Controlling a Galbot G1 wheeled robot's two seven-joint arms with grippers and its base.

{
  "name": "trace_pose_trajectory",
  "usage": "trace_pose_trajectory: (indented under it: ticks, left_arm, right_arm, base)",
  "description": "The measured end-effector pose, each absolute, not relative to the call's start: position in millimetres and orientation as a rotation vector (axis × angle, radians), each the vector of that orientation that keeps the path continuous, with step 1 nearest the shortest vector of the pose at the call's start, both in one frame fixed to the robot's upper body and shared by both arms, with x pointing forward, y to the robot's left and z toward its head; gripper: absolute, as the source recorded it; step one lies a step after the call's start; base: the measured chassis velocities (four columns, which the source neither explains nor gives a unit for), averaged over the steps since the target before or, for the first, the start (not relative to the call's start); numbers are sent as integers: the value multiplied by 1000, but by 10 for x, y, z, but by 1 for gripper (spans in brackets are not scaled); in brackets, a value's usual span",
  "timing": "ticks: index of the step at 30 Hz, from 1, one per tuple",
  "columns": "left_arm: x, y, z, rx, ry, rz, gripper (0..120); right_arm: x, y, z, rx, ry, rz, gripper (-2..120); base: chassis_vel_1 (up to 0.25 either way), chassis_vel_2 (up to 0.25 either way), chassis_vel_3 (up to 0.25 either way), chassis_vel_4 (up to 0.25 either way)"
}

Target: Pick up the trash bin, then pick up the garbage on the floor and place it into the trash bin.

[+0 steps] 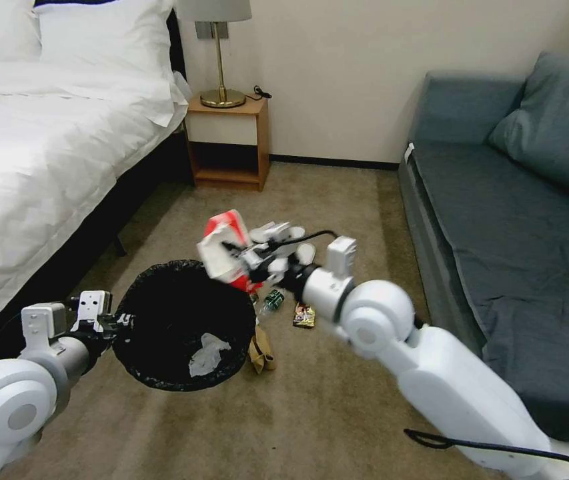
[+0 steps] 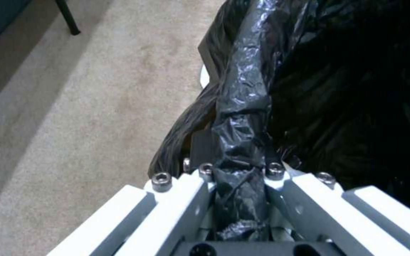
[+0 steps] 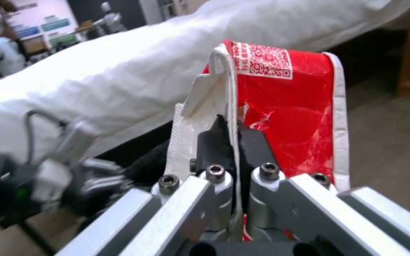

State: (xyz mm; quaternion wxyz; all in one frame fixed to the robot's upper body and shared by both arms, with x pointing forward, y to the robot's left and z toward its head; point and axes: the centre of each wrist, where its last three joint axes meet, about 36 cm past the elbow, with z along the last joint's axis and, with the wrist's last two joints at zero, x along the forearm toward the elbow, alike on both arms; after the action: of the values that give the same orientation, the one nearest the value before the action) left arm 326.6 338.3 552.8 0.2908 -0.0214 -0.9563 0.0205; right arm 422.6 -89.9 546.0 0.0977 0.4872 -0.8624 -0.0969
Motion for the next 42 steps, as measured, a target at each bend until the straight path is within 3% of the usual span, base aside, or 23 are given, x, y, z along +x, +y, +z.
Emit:
trace_pose_trajectory:
  ticks: [12,29,31,35,38,42]
  left_arm:
    - [3280,3366,5522,-68,-2546,67,2]
    - [3284,3359,5582,-61,-2566,78,2]
    - [3271,3346,5592,-65,-2566,82,2]
    - [3273,3347,5596,-63,-2567,81,2]
    - [3284,3358,5585,-56,-2567,87,2]
    - [3297,3375,5549,-46,-2562,90,2]
  right_arm:
    - [3957,-733,5336,1473,-2461,-237,0]
    - [3899,-580,5305,1470,-2426,-227,59]
    - [3904,-583,5312,1470,-2431,-229,72]
    - [3902,-579,5332,1475,-2440,-239,80]
    - [3903,-600,5455,1497,-2485,-275,96]
    - [3941,-682,5644,1512,-2546,-315,99]
  base:
    - [0,0,0,0]
    - [0,0,0,0]
    - [0,0,0,0]
    - [0,0,0,0]
    - [0,0,0,0]
    - [0,0,0,0]
